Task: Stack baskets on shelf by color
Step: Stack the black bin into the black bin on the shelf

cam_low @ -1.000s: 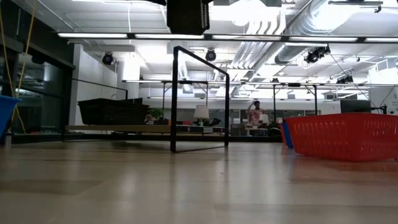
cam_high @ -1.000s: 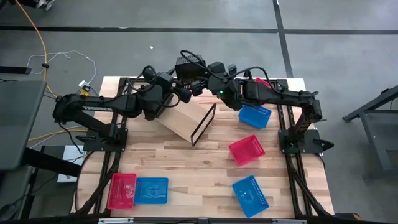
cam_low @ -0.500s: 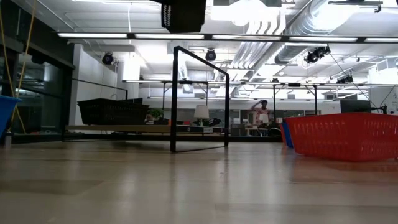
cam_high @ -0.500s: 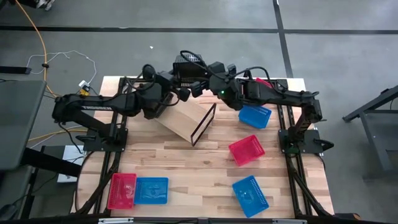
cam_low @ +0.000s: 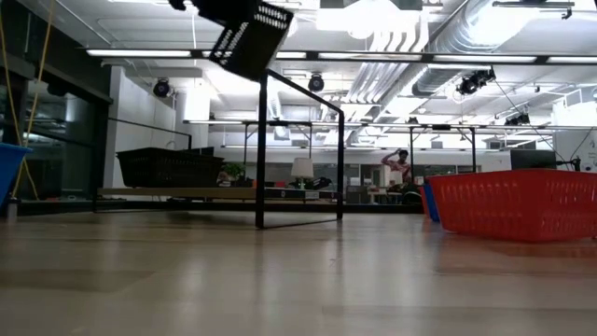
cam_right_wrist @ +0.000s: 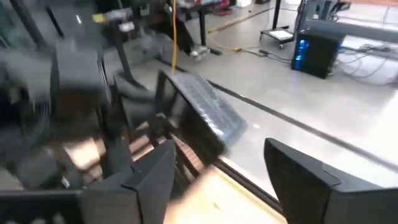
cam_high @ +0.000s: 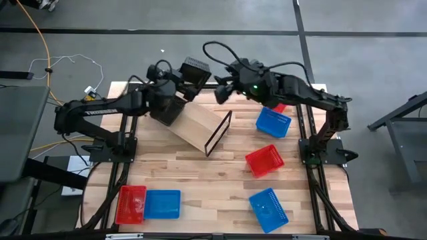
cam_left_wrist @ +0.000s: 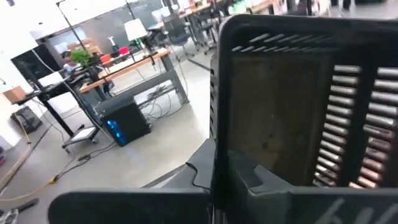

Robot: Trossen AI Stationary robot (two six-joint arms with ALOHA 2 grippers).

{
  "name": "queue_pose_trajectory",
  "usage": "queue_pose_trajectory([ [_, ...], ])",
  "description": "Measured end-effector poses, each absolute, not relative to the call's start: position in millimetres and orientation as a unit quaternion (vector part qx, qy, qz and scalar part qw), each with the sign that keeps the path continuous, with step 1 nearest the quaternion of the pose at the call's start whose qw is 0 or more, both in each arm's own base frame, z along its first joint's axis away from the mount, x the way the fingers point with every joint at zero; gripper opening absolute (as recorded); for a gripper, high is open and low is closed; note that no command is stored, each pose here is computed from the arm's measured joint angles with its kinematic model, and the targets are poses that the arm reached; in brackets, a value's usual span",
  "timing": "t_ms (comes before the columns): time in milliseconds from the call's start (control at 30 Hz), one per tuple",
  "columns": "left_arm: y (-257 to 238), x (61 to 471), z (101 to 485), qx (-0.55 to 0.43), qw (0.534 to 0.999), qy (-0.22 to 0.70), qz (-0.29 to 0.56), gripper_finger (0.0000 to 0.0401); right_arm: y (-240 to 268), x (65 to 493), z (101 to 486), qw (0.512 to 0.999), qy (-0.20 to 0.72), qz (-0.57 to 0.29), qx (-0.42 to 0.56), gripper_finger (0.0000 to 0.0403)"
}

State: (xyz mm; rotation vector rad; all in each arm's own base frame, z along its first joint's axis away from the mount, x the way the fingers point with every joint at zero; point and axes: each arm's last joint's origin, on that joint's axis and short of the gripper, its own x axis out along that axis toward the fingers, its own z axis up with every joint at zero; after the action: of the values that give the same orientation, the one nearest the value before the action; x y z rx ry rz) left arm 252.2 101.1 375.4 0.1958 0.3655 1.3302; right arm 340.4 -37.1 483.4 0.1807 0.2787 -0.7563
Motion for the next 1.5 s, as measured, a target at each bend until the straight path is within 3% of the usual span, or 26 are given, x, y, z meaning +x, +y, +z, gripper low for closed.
queue_pose_trajectory([
  [233, 96.8, 190.7, 385.5, -0.005, 0.854, 0.223, 0.47, 0.0, -30.8, 276.7, 479.0, 0.872, 0.302, -0.381, 0.058, 0.0243],
  [367, 96.9, 162.8, 377.8, -0.112, 0.867, 0.274, 0.401, 0.0, -32.1, 251.9, 469.0, 0.84, 0.359, -0.403, 0.065, 0.0234],
  [533, 104.3, 148.6, 355.9, -0.215, 0.825, 0.38, 0.359, 0.0, -36.3, 235.0, 452.8, 0.822, 0.382, -0.418, 0.067, 0.0226],
  [800, 153.4, 150.2, 328.8, -0.281, 0.75, 0.462, 0.382, 0.0, -45.7, 235.3, 416.1, 0.833, 0.339, -0.419, 0.127, 0.0222],
  [1200, 201.3, 155.0, 307.5, -0.299, 0.678, 0.564, 0.365, 0.0, -42.8, 236.0, 361.6, 0.828, 0.328, -0.403, 0.21, 0.0222],
  [1500, 218.1, 166.5, 284.0, -0.307, 0.649, 0.593, 0.364, 0.0, -33.1, 238.3, 354.9, 0.829, 0.33, -0.393, 0.223, 0.0222],
])
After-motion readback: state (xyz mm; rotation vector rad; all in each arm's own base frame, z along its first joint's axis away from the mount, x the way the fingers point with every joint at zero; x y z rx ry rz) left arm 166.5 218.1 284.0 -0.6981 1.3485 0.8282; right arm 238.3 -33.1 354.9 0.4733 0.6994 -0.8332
